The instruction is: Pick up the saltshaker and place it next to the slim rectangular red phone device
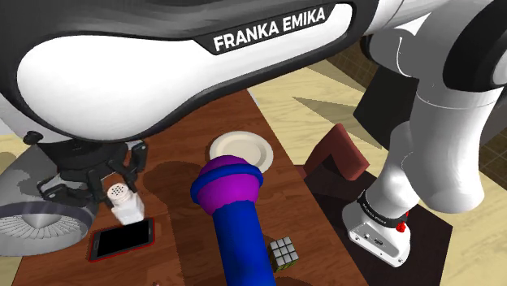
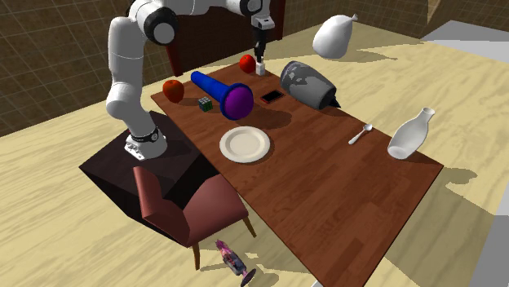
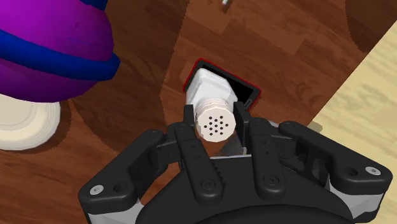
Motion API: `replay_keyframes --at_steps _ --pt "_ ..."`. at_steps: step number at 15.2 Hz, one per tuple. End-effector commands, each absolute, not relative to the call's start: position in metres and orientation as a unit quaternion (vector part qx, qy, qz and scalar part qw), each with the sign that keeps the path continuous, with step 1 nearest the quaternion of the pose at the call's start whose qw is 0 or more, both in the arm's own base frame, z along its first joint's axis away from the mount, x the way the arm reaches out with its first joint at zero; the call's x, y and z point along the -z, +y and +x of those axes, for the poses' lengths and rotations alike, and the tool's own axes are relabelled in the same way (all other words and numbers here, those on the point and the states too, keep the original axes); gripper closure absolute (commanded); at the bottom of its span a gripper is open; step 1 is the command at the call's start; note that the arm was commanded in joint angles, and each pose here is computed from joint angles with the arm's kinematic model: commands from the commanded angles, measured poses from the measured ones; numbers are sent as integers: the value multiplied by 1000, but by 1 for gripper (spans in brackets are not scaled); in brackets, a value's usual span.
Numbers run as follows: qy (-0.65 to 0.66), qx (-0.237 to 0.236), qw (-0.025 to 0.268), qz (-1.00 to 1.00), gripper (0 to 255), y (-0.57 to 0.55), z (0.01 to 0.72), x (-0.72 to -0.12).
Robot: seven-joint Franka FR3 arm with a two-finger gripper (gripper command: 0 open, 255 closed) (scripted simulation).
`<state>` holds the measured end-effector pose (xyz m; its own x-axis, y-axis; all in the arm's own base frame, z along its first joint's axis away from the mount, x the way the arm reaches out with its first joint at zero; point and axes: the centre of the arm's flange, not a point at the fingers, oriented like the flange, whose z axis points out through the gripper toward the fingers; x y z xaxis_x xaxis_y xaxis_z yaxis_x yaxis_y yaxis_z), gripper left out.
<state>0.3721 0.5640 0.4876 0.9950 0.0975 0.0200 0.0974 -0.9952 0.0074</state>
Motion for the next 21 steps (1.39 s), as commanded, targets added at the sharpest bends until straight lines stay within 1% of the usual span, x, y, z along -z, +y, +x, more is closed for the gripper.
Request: replay_keyframes --at_steps 1,4,21 --pt "48 -10 3 999 255 589 358 -488" --pt "48 -10 3 999 255 627 338 -488" --pt "48 -10 3 999 255 627 338 -398"
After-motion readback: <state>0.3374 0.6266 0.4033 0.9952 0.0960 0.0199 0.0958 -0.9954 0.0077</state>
